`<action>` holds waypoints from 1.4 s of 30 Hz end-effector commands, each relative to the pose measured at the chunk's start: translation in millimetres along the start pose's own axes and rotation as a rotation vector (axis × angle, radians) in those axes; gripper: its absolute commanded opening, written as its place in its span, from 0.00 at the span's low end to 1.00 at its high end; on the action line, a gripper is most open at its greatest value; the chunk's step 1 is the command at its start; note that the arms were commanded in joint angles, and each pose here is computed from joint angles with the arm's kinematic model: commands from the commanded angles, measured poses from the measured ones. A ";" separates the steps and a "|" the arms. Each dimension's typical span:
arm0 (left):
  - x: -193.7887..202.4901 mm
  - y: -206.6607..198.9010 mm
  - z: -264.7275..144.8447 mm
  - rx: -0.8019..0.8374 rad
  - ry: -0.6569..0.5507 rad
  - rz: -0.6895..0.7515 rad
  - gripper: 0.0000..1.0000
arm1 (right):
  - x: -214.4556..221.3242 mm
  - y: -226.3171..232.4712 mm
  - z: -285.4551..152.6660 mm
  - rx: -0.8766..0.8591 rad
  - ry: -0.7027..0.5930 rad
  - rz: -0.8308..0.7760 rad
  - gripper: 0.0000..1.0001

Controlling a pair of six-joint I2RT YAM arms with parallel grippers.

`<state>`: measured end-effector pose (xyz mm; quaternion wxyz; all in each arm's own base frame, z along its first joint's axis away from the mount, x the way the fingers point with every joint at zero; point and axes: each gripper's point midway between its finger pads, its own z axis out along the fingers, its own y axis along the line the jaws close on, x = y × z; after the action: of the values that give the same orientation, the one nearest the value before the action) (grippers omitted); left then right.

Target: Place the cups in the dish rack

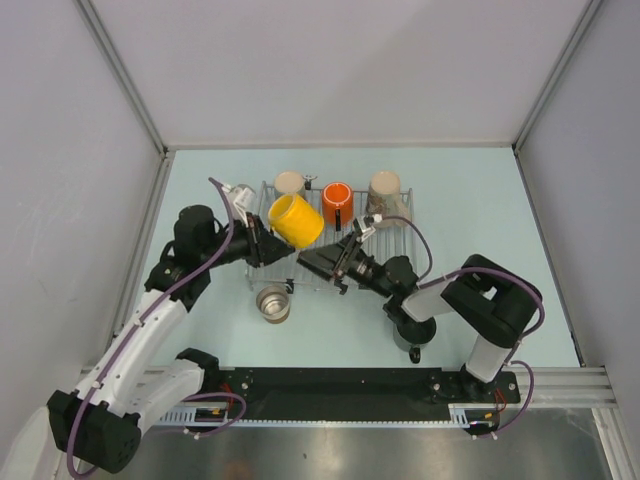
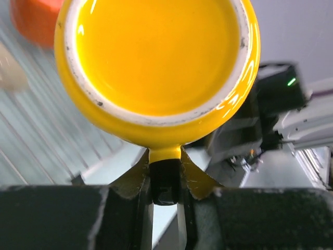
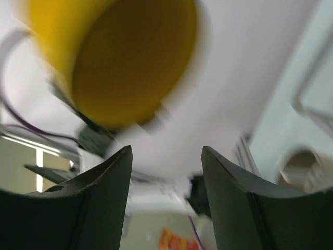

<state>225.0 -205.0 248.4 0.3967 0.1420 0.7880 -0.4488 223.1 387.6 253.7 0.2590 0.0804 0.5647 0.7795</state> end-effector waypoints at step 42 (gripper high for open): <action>23.5 14.9 216.4 -0.105 0.277 0.596 0.00 | -14.6 108.0 -132.8 0.333 0.080 -0.925 1.00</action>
<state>306.2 -357.4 130.3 0.3529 0.4018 0.8102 -0.2399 140.5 251.4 301.7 0.5044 -0.1644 0.6839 0.5008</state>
